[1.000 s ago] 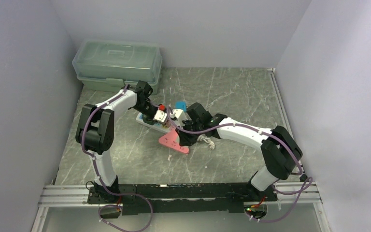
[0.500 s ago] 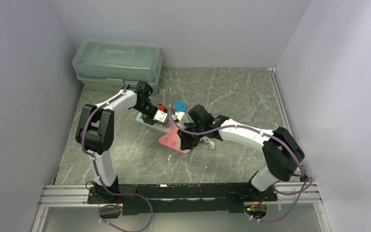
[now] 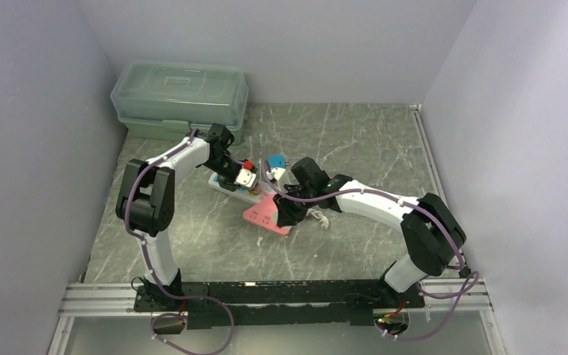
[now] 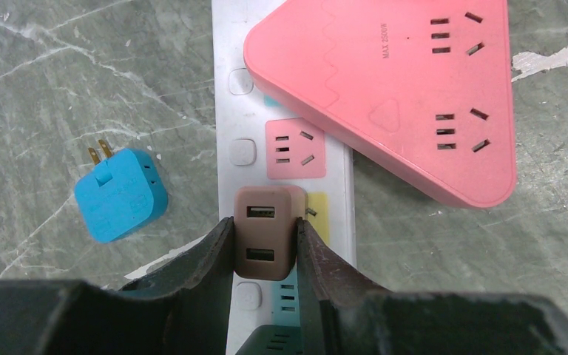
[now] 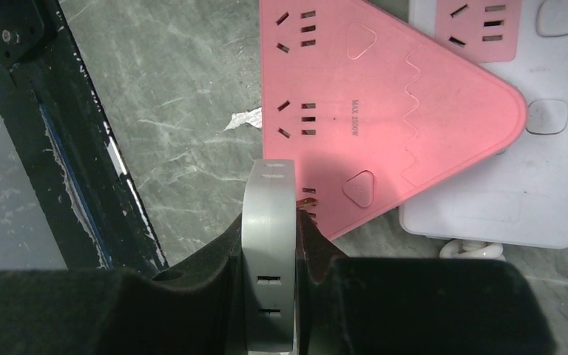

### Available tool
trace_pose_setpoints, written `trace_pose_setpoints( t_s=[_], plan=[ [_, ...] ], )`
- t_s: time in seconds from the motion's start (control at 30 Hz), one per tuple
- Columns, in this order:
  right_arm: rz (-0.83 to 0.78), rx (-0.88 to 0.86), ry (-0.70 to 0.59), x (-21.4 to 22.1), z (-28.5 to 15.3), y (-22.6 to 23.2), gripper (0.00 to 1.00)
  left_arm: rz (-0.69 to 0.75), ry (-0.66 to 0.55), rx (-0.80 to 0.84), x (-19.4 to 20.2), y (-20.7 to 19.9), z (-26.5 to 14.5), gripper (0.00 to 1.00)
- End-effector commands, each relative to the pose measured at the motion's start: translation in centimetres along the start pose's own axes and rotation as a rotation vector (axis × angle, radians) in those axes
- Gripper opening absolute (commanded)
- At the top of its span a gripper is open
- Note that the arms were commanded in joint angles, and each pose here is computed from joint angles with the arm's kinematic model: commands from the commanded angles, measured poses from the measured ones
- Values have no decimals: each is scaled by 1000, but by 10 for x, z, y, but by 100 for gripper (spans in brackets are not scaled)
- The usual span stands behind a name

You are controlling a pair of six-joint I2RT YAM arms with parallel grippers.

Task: Insert the plug
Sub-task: Insert the plug into the socket.

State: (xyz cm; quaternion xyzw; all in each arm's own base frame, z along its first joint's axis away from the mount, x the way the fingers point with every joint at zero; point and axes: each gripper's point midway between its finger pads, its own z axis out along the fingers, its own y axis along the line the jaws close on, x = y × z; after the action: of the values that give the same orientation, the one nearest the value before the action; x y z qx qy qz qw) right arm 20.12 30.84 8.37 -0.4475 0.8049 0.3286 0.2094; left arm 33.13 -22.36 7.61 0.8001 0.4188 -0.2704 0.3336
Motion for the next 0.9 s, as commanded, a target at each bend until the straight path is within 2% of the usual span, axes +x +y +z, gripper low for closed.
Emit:
trace_pose_setpoints(
  t_s=[0.0,0.87],
  plan=[
    [-20,-23,-46,-19,0,1,0,-31,6,120,7,-34,16,11],
    [-14,-2,-46,-20,8,-7,0,-33,16,140,10,-41,16,9]
  ],
)
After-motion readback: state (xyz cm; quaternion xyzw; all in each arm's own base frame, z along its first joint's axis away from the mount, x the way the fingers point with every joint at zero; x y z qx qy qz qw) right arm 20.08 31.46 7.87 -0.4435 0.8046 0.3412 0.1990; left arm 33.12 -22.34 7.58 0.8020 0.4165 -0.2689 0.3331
